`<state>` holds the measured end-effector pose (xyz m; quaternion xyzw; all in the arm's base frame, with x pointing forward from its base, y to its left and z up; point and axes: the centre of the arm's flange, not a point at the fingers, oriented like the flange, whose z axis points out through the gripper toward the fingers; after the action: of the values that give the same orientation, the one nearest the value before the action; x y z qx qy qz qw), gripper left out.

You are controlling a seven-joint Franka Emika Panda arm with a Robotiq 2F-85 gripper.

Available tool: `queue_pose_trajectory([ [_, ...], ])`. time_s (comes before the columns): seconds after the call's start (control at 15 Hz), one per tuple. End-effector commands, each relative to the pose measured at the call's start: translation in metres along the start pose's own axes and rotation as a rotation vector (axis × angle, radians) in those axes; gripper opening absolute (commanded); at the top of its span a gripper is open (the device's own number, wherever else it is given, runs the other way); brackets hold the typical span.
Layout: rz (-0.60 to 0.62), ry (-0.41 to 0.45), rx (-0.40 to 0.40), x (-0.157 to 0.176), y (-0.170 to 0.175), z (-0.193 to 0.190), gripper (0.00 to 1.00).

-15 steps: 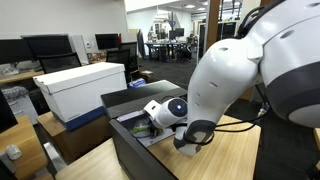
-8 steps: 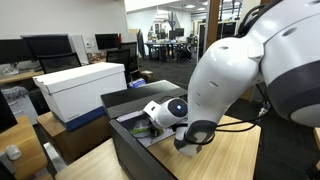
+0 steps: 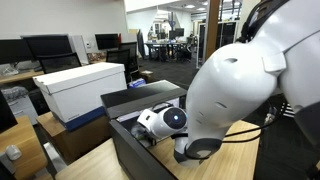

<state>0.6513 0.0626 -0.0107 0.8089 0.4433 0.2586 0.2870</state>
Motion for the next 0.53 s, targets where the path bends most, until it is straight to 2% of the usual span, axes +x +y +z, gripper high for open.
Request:
queue_pose_trajectory([
  [0.0,-0.053,-0.058,-0.003,-0.026,-0.065,-0.044,0.05],
  [0.2,-0.076,-0.105,-0.012,-0.023,-0.088,-0.06,0.0],
  [0.47,-0.105,-0.176,0.026,-0.036,-0.135,-0.079,0.02],
])
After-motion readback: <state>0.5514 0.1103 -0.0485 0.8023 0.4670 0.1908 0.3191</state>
